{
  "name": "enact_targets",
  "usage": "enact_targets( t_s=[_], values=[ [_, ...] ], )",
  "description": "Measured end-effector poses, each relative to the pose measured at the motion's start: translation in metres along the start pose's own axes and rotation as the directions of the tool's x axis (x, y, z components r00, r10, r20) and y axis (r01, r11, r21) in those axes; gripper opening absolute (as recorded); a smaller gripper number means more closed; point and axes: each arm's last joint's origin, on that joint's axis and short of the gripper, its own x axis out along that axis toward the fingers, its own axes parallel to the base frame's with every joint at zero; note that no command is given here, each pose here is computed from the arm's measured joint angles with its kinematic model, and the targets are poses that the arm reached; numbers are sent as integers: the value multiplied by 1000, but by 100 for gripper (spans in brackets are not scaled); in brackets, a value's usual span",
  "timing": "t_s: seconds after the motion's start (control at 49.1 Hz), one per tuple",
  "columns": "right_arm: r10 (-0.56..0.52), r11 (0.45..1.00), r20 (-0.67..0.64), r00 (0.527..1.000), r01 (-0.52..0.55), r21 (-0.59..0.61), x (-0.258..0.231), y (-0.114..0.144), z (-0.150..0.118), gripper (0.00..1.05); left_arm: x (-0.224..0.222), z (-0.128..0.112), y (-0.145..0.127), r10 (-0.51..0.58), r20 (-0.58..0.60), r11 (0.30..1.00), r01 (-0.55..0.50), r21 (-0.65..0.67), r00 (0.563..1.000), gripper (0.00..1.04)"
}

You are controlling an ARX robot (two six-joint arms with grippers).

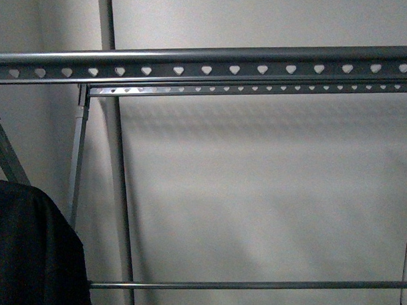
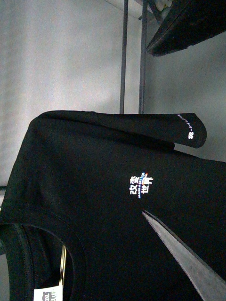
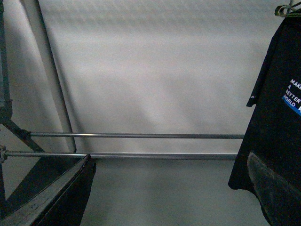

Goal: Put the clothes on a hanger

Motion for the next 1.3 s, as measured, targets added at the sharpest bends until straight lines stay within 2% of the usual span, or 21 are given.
enact_targets(
  t_s=[0.224,0.265,0.305,0.346,0.387,0.407,0.468,0.55,0.651,0.753,0.916,0.977,1.181,1.303],
  values=[
    [0,1000,0,1000,0,0,0,0,0,97,0,0,0,-7,-1,1000,7,3,1000,98],
    [-1,1000,0,1000,1,0,0,0,0,97,2,0,0,-151,-35,986,153,63,988,98],
    [3,1000,0,1000,-3,0,0,0,0,97,10,7,-1,-340,-64,936,344,75,938,98],
    [3,1000,0,1000,-3,0,0,0,0,97,22,23,-1,-377,-61,924,380,49,924,98],
    [2,1000,0,1000,-2,0,0,0,0,97,36,40,0,-339,-52,940,341,18,939,98],
    [2,1000,0,1000,-2,0,0,0,0,97,49,54,2,-289,-66,957,288,-20,955,98],
    [2,1000,0,1000,-2,0,0,0,0,97,74,71,6,-182,-118,979,169,-110,976,98],
    [0,1000,1,1000,0,0,0,0,0,97,111,87,12,-36,-189,976,-6,-217,981,98],
    [1,1000,1,1000,-1,0,0,0,0,97,150,91,20,138,-298,928,-229,-295,944,98],
    [1,1000,1,1000,-1,0,0,0,0,97,194,93,23,275,-409,830,-429,-356,870,98],
    [1,1000,1,1000,-1,0,0,0,0,97,223,99,11,310,-423,774,-484,-408,852,98],
    [1,1000,1,1000,-1,0,0,0,0,97,231,98,8,320,-463,749,-520,-410,827,97],
    [1,1000,1,1000,-1,0,0,0,0,97,243,75,10,330,-571,707,-598,-378,752,65],
    [1,1000,1,1000,-1,0,0,0,0,97,245,70,15,341,-586,693,-618,-372,735,47]
  ],
)
